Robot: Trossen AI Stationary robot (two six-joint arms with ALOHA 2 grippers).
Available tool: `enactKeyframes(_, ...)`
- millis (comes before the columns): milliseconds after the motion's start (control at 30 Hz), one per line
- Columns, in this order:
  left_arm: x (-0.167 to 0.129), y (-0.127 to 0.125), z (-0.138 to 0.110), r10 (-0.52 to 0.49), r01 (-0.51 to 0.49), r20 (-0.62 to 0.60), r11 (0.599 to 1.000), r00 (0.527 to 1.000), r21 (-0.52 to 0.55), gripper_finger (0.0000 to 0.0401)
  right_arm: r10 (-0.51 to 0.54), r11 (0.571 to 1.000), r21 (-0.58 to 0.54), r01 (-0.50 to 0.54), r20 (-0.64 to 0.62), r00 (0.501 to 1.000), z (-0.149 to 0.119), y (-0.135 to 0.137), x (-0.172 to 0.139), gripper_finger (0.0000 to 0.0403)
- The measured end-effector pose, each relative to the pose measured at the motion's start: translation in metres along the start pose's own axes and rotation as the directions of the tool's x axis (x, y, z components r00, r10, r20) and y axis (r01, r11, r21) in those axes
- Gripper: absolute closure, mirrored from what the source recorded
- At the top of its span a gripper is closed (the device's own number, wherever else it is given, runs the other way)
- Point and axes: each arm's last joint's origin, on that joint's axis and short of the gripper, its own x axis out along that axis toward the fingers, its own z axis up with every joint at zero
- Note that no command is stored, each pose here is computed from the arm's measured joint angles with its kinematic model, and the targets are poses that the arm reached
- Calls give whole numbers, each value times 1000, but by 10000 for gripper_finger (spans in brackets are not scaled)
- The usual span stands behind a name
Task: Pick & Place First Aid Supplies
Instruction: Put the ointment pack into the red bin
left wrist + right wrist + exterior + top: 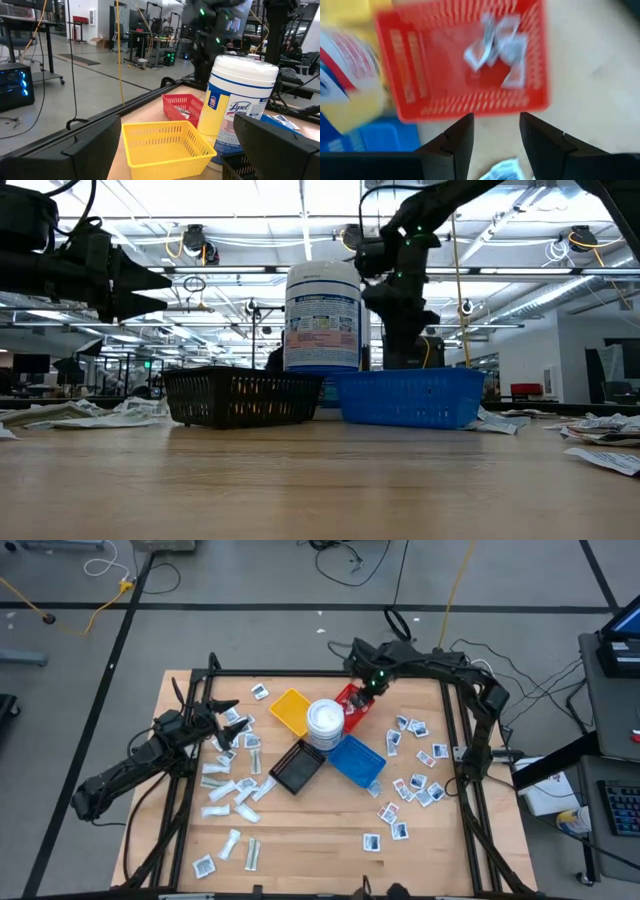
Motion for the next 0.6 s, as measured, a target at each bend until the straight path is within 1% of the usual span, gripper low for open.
enactKeyframes(133, 0, 0, 0, 0, 0, 1, 1000, 1000, 0, 9, 4, 1000, 1, -4, -23, 1000, -34, 6, 3, 252)
enactKeyframes(267, 0, 0, 0, 0, 0, 0, 1000, 1000, 0, 9, 4, 1000, 19, -3, -43, 999, -77, 7, 5, 253)
enactKeyframes(433, 0, 0, 0, -1, 1, 1, 1000, 1000, 0, 9, -7, 999, 47, 11, -87, 996, -130, -3, 8, 253)
enactKeyframes(600, 0, 0, 0, 0, 0, 0, 1000, 1000, 0, 9, -24, 996, 85, 35, -136, 990, -171, -16, 8, 254)
